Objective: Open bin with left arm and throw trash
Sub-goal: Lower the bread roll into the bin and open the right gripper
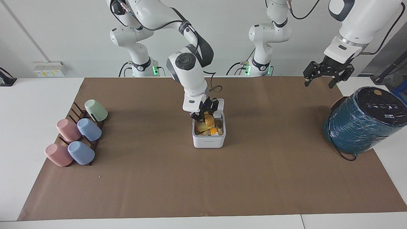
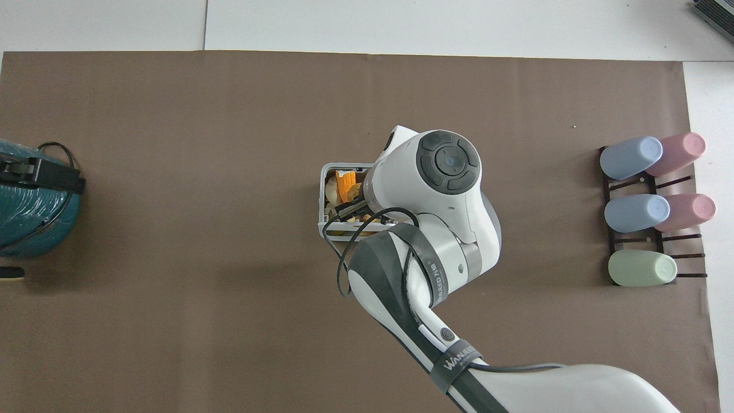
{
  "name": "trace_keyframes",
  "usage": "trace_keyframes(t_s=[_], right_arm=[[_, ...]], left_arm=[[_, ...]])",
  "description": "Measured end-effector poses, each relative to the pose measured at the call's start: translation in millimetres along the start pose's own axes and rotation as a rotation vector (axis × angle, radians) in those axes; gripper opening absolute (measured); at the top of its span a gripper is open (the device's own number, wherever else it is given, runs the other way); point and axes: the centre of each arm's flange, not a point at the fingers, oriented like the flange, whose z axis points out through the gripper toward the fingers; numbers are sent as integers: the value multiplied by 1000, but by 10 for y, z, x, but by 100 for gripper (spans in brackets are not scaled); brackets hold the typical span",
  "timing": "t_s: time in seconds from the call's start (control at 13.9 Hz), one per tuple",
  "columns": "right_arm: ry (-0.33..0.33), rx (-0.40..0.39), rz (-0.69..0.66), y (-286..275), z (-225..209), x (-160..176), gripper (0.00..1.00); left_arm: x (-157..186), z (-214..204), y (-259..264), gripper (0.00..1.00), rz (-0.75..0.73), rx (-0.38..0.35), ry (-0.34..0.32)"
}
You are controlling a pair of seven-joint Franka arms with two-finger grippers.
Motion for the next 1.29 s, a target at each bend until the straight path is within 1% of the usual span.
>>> trace_keyframes(t_s=[0.43, 0.5, 0.86, 0.93, 1.08, 1.29], right_arm=[[-16, -8, 7, 210, 153, 29, 40], [-15, -9, 9, 249, 146, 36, 45], [7, 1, 11, 176, 79, 73, 98], [15, 2, 15, 160, 42, 86, 100], [39, 6, 18, 131, -91, 117, 100], [92, 13, 25, 87, -410, 160, 100]], left_arm=[[-6, 18, 36, 100, 6, -1, -11], [-6, 19, 39, 100, 7, -2, -12], [-8, 20, 34, 100, 6, -2, -13], [-8, 20, 34, 100, 6, -2, -13], [-8, 20, 34, 100, 6, -2, -13], [-8, 21, 34, 100, 6, -2, -13]])
